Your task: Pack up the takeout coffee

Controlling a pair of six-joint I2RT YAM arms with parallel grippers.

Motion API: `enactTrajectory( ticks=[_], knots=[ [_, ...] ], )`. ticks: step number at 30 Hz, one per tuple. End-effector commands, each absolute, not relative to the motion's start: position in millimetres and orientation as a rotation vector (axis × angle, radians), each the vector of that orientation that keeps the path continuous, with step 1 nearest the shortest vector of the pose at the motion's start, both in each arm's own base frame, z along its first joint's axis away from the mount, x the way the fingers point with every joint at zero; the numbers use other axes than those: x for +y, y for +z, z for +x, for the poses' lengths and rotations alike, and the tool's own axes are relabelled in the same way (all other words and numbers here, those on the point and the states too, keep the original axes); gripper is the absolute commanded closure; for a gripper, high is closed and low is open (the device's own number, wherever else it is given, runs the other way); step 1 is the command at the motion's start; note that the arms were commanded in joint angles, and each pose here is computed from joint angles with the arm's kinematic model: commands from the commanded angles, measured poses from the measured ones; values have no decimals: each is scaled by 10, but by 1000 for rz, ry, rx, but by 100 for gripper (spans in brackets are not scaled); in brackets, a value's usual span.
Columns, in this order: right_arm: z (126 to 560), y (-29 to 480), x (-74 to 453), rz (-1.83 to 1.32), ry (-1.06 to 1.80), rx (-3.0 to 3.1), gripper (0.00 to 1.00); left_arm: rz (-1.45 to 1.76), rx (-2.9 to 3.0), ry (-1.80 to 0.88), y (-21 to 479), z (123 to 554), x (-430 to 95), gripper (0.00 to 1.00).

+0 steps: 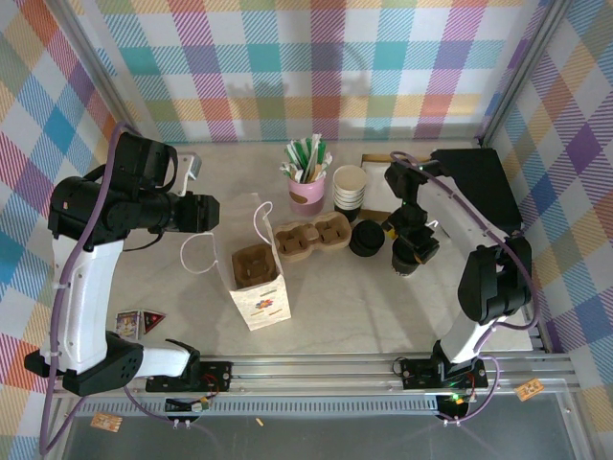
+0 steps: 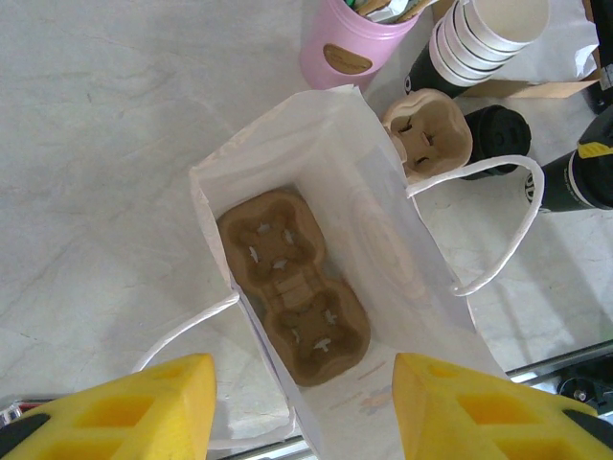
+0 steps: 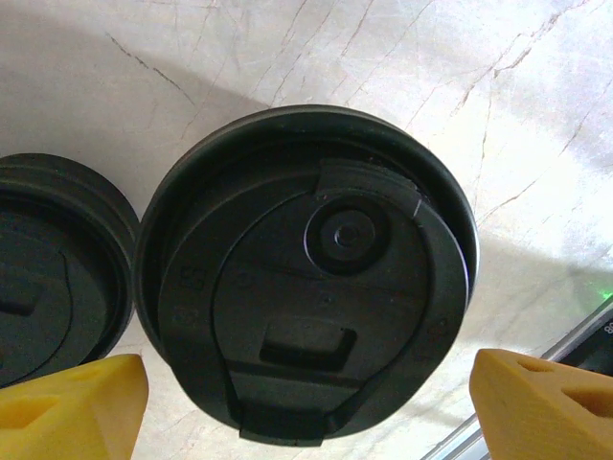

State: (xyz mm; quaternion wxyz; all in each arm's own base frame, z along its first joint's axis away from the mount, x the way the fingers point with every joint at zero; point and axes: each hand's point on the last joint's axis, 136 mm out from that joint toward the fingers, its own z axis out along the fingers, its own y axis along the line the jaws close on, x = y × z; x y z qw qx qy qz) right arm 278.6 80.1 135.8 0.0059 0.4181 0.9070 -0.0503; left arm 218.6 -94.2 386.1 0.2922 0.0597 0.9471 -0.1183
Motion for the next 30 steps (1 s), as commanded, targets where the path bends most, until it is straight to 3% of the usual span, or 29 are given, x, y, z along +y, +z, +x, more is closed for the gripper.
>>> enactTrajectory(
  ticks=[1,7,24,30],
  knots=[
    [2714,1310,763,1272,-198,2892,13,169,2578,-296,3776,2040,-865,49],
    [2727,1297,744,1145,-194,2953,12,179,2581,-305,3765,2020,-874,49],
    [2736,1306,851,563,-28,3126,24,184,2601,-314,3733,2008,-893,49],
    [2731,1415,820,636,-37,3093,17,183,2602,-311,3742,1995,-886,49]
  ],
)
